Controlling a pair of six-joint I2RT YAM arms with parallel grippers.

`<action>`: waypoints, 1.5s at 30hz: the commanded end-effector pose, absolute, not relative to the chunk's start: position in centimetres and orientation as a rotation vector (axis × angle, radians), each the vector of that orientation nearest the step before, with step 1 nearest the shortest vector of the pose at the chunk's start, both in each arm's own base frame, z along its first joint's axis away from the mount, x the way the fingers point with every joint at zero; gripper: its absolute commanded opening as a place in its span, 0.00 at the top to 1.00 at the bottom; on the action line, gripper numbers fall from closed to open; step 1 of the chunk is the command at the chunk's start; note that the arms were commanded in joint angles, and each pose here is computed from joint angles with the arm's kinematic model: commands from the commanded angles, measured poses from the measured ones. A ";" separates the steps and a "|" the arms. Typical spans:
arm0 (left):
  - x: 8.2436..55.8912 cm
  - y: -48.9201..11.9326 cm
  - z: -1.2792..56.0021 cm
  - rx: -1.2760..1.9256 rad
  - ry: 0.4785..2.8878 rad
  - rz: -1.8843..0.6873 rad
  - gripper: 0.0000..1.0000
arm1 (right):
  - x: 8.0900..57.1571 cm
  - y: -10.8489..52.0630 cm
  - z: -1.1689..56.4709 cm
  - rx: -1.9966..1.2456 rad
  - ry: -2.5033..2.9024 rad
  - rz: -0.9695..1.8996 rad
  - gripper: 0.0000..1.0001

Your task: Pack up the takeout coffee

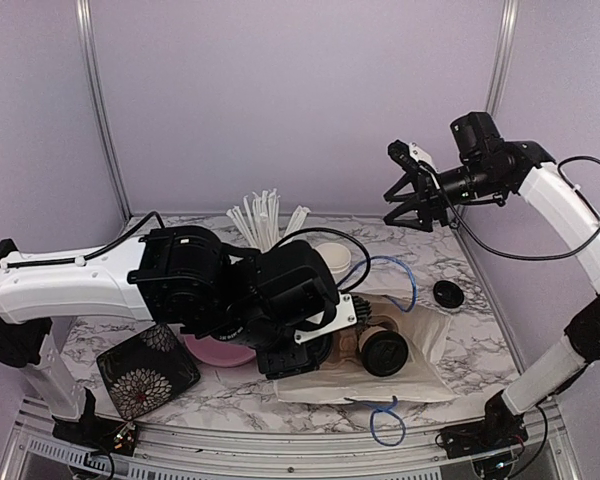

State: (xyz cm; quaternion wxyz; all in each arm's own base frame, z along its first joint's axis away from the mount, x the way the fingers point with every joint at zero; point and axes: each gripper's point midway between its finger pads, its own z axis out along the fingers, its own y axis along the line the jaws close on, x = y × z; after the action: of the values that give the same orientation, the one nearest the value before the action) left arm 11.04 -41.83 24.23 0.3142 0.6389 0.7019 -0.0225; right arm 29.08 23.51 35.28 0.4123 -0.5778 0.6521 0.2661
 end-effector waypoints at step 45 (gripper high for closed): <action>12.1 -45.9 20.4 1.997 1.331 0.250 0.42 | 37.3 26.2 14.9 -1.338 2.177 0.964 0.48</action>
State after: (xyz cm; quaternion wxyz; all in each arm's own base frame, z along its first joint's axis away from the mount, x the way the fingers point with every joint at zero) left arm 11.58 -45.49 21.94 0.3660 0.7605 0.5290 0.0885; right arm 37.06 26.10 14.50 0.2060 -0.4890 0.7798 0.3322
